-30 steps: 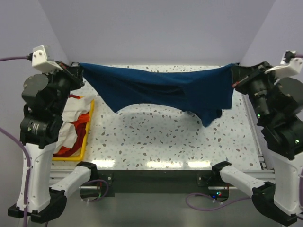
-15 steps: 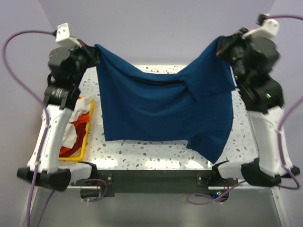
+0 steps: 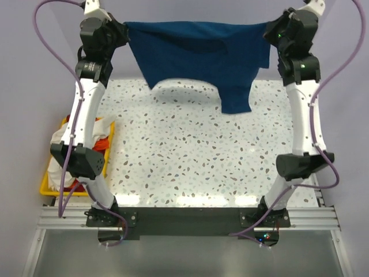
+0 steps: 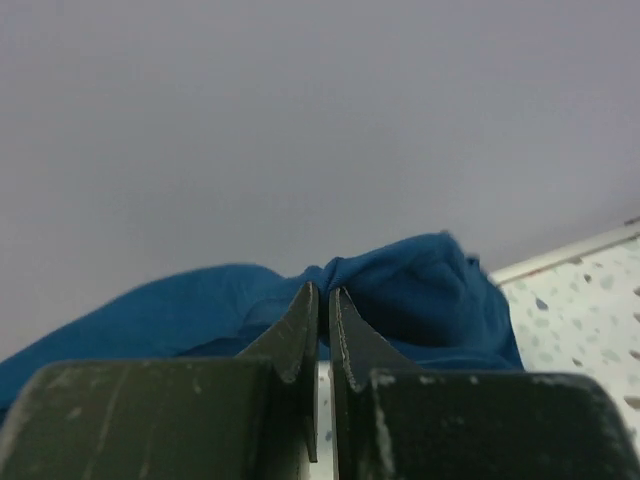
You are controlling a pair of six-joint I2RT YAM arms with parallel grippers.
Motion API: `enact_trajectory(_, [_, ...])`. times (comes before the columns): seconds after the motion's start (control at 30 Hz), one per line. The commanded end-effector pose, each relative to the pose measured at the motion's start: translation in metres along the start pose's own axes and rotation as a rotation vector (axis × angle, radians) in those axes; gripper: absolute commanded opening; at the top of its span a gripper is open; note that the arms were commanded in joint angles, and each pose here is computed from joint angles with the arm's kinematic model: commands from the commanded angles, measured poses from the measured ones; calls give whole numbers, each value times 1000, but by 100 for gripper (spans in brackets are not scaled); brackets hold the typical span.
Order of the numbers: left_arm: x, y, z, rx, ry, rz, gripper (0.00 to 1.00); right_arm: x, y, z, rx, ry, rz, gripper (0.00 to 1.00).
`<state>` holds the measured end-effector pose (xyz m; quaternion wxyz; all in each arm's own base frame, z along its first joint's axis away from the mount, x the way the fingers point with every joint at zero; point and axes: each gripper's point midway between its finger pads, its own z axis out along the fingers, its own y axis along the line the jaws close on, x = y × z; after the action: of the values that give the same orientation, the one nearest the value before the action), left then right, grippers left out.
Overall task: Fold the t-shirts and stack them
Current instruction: Flatten the tshirt out
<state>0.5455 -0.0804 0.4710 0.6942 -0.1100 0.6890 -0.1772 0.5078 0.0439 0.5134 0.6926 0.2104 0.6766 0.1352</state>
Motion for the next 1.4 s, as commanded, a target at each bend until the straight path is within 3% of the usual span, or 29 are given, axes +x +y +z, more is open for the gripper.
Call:
enact_trajectory(0.0, [-42,-12,-46,44,-124,-3,0,-54,12,-66,-86,-116,64,0])
enact_trajectory(0.03, [-41,-12,-56,46,-125,-8,0,-45,3,-71,-64,-93,60,0])
enact_trajectory(0.07, [-8,2,-54,18,-55,-11,0,-4,-19,-63,-7,0,44,0])
enact_trajectory(0.13, [34,18,-64,-14,27,-34,0,15,-36,-83,20,49,46,0])
enact_trajectory(0.17, [47,24,-69,-22,46,-43,0,64,-63,-80,85,151,30,0])
enact_trajectory(0.23, [98,42,-80,-45,125,-67,0,94,-88,-94,137,205,24,0])
enact_trajectory(0.27, [114,48,-84,-59,154,-93,0,139,-115,-97,202,295,10,0])
enact_trajectory(0.3, [132,55,-86,-74,186,-100,0,157,-129,-100,229,329,2,1])
enact_trajectory(0.37, [189,78,-95,-131,298,-130,0,204,-169,-106,327,417,-30,15])
enact_trajectory(0.4, [208,86,-99,-152,334,-140,1,217,-184,-107,357,445,-31,31])
enact_trajectory(0.43, [244,101,-108,-192,409,-148,7,239,-194,-106,369,508,-26,36])
enact_trajectory(0.47, [259,106,-112,-213,442,-172,19,259,-205,-112,388,559,-29,42])
enact_trajectory(0.5, [276,113,-117,-236,480,-177,24,270,-211,-114,400,583,-31,55])
enact_trajectory(0.53, [297,117,-130,-240,547,-185,29,279,-215,-117,404,605,-30,58])
enact_trajectory(0.57, [305,121,-136,-259,573,-188,39,293,-220,-124,399,636,-27,62])
enact_trajectory(0.6, [311,124,-142,-272,587,-186,43,297,-222,-129,400,643,-28,64])
enact_trajectory(0.63, [317,130,-153,-306,605,-197,46,303,-223,-133,395,647,-19,71])
enact_trajectory(0.77, [322,141,-172,-392,639,-200,53,343,-237,-178,396,730,31,74])
enact_trajectory(1.07, [344,157,-182,-509,701,-237,53,397,-230,-262,354,879,117,73])
enact_trajectory(1.37, [366,179,-207,-666,638,-339,53,444,-219,-324,357,1063,103,63])
